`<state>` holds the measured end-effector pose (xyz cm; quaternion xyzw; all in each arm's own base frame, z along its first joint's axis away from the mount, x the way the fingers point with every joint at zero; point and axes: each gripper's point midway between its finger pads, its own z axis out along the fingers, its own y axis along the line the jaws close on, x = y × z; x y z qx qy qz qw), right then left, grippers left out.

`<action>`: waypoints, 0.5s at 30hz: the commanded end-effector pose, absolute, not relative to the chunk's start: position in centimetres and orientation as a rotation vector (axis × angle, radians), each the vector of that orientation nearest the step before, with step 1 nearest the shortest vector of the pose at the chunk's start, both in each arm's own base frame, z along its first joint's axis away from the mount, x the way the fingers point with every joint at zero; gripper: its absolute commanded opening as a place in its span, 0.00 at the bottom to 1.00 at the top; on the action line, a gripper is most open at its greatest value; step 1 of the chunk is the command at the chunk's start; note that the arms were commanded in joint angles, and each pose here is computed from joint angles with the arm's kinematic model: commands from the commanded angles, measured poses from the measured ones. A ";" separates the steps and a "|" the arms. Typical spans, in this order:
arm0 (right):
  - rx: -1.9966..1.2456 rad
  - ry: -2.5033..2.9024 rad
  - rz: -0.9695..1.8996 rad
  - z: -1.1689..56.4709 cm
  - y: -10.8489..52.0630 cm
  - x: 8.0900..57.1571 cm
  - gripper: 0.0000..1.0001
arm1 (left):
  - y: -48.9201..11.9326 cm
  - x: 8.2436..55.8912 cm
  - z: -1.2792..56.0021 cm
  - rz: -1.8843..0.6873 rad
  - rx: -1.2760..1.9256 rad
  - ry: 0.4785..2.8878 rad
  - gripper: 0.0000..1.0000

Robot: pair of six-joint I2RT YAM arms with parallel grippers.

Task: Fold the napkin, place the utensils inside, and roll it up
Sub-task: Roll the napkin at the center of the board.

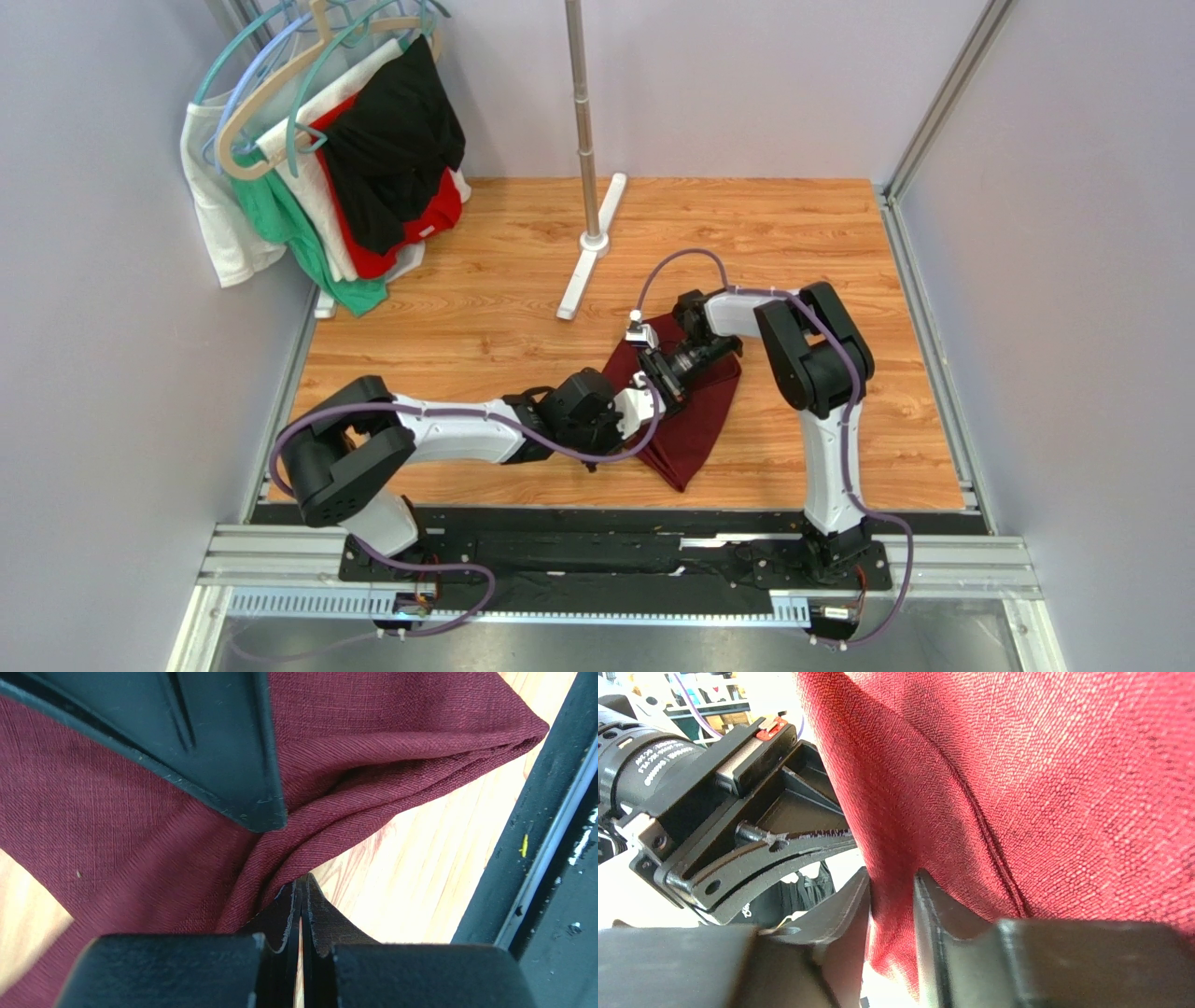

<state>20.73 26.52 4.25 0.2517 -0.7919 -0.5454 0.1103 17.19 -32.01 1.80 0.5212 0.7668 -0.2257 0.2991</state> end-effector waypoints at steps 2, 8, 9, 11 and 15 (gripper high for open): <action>0.808 -2.360 -1.673 7.1 26.9 21.1 0.45 | -32.1 16.8 3.5 -0.747 1.305 2.033 0.00; 0.802 -2.585 -1.571 9.1 26.2 21.8 0.90 | -32.1 16.8 4.5 -0.876 1.226 2.040 0.06; 0.780 -2.643 -1.506 8.5 25.7 21.7 0.91 | -32.0 16.9 4.7 -0.886 1.217 2.039 0.06; 0.732 -2.738 -1.484 9.7 25.5 22.1 0.92 | -32.0 17.0 5.1 -0.910 1.198 2.032 0.08; 0.590 -3.024 -1.339 10.8 23.9 23.3 0.92 | -31.9 16.8 5.3 -0.953 1.196 2.035 0.09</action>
